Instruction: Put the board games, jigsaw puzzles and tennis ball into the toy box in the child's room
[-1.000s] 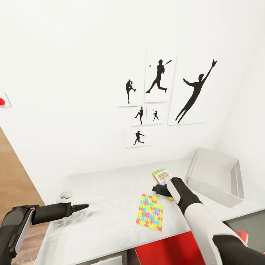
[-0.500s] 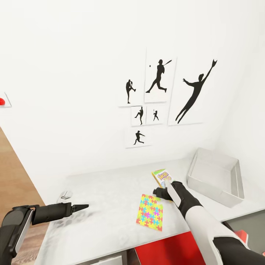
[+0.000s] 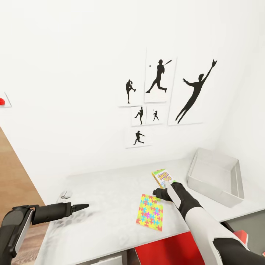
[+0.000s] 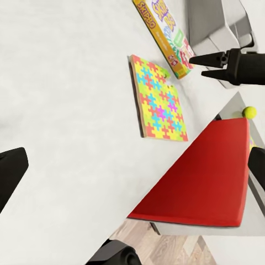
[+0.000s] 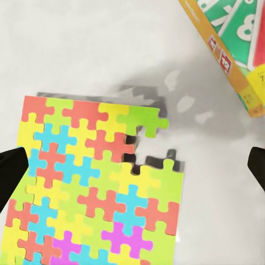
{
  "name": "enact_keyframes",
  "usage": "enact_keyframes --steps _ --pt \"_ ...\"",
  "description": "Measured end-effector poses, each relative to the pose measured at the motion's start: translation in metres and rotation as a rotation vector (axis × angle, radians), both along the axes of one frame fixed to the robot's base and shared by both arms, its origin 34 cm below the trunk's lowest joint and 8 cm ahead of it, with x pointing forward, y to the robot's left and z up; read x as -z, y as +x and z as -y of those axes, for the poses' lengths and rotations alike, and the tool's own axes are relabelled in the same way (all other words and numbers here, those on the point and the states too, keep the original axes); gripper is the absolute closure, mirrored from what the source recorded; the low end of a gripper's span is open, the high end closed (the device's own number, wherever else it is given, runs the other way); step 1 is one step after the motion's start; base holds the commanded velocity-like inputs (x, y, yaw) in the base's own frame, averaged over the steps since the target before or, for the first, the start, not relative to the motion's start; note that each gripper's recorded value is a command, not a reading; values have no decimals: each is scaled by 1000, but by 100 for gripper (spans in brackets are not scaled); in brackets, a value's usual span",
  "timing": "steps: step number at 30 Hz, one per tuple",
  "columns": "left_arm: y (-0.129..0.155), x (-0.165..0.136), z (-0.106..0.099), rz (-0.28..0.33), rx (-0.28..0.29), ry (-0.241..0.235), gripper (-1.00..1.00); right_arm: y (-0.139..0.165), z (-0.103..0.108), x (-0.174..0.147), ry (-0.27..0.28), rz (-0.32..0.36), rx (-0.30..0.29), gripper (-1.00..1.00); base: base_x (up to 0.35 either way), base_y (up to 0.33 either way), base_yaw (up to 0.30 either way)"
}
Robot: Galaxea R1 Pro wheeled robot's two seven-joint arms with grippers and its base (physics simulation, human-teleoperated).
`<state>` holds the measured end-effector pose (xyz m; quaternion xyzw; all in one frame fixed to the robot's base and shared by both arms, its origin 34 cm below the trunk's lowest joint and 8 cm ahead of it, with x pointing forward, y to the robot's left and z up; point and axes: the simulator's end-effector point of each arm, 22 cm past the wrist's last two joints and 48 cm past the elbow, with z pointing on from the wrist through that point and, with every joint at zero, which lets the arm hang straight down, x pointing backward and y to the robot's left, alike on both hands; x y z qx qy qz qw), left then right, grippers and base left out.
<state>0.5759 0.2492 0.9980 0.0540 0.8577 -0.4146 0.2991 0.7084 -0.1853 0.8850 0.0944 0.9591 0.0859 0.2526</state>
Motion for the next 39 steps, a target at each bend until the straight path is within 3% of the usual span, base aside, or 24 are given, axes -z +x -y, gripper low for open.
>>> enact_keyframes --steps 4,16,24,39 --pt "0 0 0 0 0 -1 -100 0 0 0 5 0 -1 -100 0 0 0" --pt "0 -1 -1 1 -1 -2 -100 3 -5 -4 95 21 -37 -100 0 0 0" --pt "0 -1 -1 1 -1 -2 -100 3 -2 -4 110 22 -40 -100 0 0 0" --pt "-1 -2 1 1 4 -12 -100 -23 -3 21 123 -80 -45 -100 0 0 0"
